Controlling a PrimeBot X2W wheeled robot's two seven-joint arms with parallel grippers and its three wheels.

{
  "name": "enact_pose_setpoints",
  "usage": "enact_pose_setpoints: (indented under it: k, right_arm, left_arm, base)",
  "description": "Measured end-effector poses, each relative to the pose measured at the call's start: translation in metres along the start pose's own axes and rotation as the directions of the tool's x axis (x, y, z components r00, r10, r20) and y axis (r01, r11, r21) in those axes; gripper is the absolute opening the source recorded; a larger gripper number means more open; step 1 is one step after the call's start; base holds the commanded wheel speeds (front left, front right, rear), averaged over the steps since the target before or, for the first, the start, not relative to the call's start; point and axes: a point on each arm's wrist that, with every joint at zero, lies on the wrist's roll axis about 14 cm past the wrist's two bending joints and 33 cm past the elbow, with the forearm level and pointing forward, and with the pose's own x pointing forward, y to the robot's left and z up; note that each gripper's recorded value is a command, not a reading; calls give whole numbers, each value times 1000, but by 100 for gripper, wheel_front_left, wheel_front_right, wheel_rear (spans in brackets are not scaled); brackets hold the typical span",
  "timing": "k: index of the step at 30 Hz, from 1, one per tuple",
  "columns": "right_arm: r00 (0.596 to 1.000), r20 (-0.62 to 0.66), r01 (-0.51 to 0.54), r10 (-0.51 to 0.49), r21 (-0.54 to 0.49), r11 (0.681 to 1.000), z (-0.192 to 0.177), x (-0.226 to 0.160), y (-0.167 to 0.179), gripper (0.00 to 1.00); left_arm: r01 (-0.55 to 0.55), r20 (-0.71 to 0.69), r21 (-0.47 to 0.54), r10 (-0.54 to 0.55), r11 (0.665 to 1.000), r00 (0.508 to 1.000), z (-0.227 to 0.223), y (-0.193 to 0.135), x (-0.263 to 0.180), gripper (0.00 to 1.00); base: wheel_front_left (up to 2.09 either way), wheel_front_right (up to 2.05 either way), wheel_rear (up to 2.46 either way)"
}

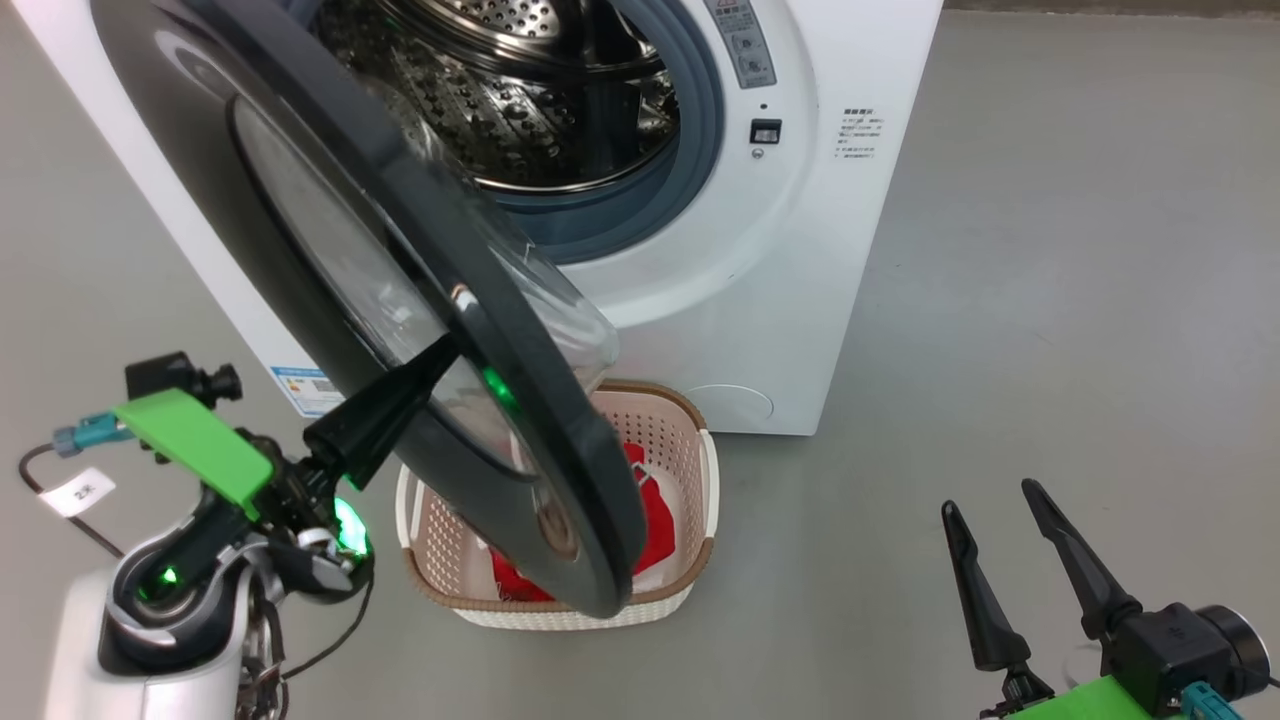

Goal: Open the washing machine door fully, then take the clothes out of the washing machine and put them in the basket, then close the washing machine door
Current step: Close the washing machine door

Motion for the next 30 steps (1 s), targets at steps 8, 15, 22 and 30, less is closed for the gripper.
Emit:
enact_pose_setpoints:
  k: [8, 15, 22, 30]
  right_arm:
    - [1000, 3, 18, -18, -1, 1000, 1, 0, -6, 100]
    - [999, -2, 41, -41, -3, 999, -1, -3, -13, 100]
    - [998, 3, 68, -68, -7, 998, 1, -4, -21, 100]
    - [995, -5, 97, -97, -11, 995, -1, -9, -30, 100]
  left_arm:
    - [26, -15, -5, -26, 1000, 1000, -7, -4, 22, 0]
    - [19, -28, 5, -19, 1000, 999, -12, -3, 45, 0]
    - [8, -60, -9, -8, 1000, 998, -20, 4, 64, 0]
    - [31, -117, -4, -32, 999, 993, -32, -2, 85, 0]
  base:
    - [0, 0, 0]
    - [0, 0, 0]
    - [0, 0, 0]
    - [0, 0, 0]
